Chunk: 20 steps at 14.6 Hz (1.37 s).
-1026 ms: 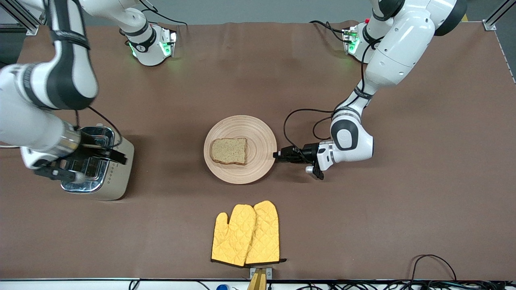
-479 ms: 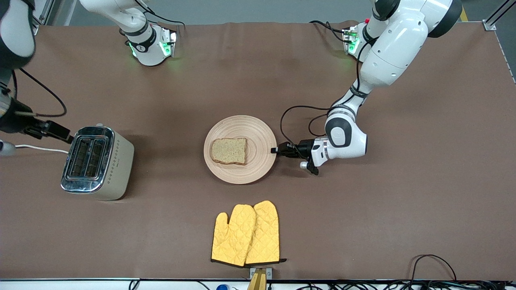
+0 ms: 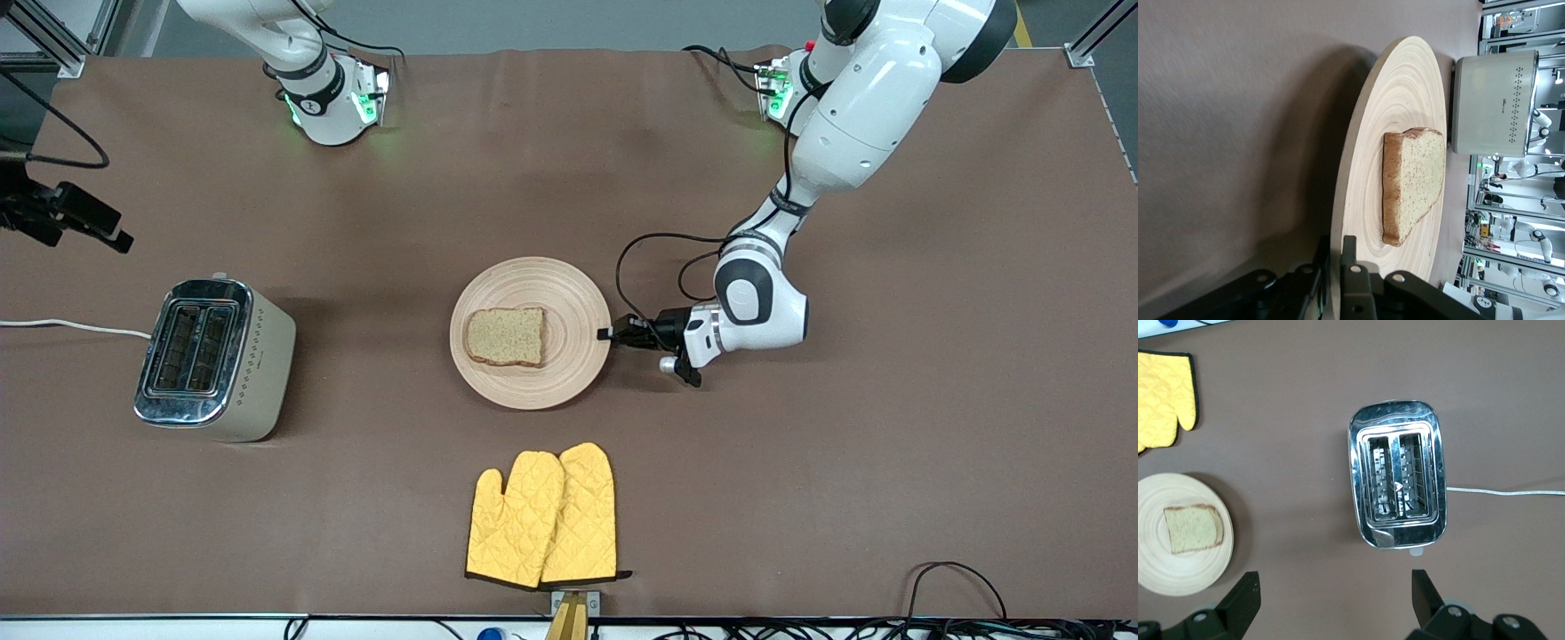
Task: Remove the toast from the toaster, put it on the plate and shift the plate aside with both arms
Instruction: 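Slide the plate with the left gripper away from the toaster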
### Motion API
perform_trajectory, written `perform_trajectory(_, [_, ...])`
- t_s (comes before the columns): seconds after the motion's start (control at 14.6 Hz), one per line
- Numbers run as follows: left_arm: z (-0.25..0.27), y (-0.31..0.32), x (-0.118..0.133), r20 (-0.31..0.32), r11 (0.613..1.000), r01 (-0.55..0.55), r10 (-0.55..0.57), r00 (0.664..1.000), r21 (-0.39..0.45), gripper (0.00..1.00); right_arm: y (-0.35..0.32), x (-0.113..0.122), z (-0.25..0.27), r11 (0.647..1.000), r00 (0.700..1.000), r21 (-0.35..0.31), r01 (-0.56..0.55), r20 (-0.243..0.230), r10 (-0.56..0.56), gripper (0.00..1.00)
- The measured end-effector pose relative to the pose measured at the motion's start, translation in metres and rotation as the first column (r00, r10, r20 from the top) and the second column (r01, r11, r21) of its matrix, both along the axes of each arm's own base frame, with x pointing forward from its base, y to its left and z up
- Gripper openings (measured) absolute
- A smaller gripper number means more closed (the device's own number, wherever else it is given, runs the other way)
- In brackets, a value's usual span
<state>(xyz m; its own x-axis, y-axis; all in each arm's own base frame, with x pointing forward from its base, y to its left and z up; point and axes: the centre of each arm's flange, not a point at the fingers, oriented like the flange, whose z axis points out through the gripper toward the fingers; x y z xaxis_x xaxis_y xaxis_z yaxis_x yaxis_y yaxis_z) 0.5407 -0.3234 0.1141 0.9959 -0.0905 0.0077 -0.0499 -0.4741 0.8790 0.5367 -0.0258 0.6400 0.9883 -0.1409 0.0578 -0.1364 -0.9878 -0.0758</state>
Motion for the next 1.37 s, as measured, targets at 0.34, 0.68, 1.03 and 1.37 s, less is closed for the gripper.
perform_trajectory(0.34, [0.045,0.043,0.047,0.047,0.997,-0.039,0.036,0.998,0.061,0.09,-0.015,-0.003,0.003,0.988,0.990,-0.067,-0.141,-0.002,0.141,1.00])
perform_trajectory(0.68, [0.095,0.159,0.092,0.077,0.997,-0.049,0.045,0.996,0.054,0.09,-0.023,-0.006,0.000,0.997,0.998,-0.059,-0.058,-0.026,0.057,1.00])
perform_trajectory(1.03, [0.104,0.335,0.102,0.056,0.998,-0.036,0.033,0.998,0.052,0.09,-0.022,-0.007,0.000,0.997,0.998,-0.058,-0.057,-0.036,0.055,1.00])
perform_trajectory(1.37, [0.098,0.436,0.096,0.056,0.991,-0.100,0.095,0.994,0.094,0.09,-0.020,-0.007,0.018,0.996,0.998,-0.064,-0.058,0.001,0.058,1.00])
